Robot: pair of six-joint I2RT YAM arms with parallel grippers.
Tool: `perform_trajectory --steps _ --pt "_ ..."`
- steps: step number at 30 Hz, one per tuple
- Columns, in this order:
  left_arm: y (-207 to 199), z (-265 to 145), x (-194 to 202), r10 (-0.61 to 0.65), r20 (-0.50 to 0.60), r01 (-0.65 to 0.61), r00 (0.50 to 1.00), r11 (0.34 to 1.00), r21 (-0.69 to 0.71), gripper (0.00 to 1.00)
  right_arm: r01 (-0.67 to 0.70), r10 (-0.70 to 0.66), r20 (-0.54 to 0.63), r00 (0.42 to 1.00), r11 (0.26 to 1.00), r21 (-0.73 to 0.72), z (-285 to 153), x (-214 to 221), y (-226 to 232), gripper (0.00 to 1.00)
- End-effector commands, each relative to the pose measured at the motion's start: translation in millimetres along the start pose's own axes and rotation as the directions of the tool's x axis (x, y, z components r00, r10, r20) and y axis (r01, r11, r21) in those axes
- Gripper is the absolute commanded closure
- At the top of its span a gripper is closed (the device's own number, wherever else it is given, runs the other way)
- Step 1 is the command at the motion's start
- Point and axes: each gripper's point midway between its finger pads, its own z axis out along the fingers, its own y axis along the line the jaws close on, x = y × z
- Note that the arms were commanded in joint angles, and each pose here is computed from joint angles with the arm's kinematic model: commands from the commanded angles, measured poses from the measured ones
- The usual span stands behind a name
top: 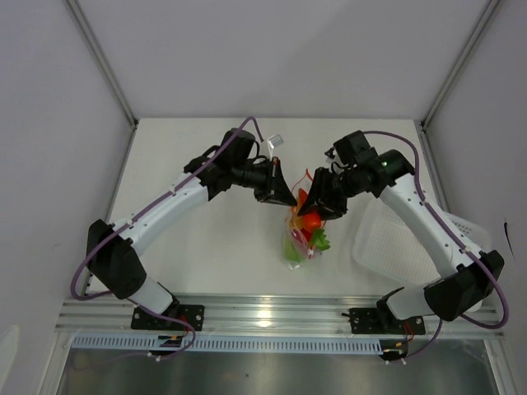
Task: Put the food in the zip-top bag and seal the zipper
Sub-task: Place the fake vegetable in the zipper food storage bag, then adjust the zipper food storage bag at the center of the board.
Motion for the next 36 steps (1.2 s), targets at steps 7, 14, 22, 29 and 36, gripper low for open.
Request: perform_trajectory --steps 7,14,22,29,36 --pt "-33.9 -10.4 10.1 0.073 0.013 -0.074 0.997 0.995 0.072 0.99 -0.114 0.110 0.066 0.992 0.991 0.070 19.9 -39.9 -13.2 0.90" --pt "-34.8 -10.4 13.8 0.075 0.005 -0.075 0.997 0.994 0.078 0.99 -0.133 0.106 0.185 0.977 0.981 0.140 22.1 -70.7 -35.9 0.91" --pt "-44.5 -8.6 11.9 0.068 -0.009 -0.066 0.998 0.990 0.123 1.00 0.029 -0.083 0.168 0.982 0.953 0.302 54.3 -56.4 -20.5 0.39" --pt "-43.1 -12.1 14.9 0.076 -0.010 -0.075 0.997 0.991 0.108 1.00 0.047 -0.133 0.246 0.960 0.944 0.328 31.4 -59.3 -12.2 0.02" --pt "-36.4 -12.9 18.2 0.077 -0.008 -0.076 0.997 0.993 0.094 0.99 0.049 -0.152 0.356 0.922 0.958 0.282 -35.2 -54.7 -5.6 0.00"
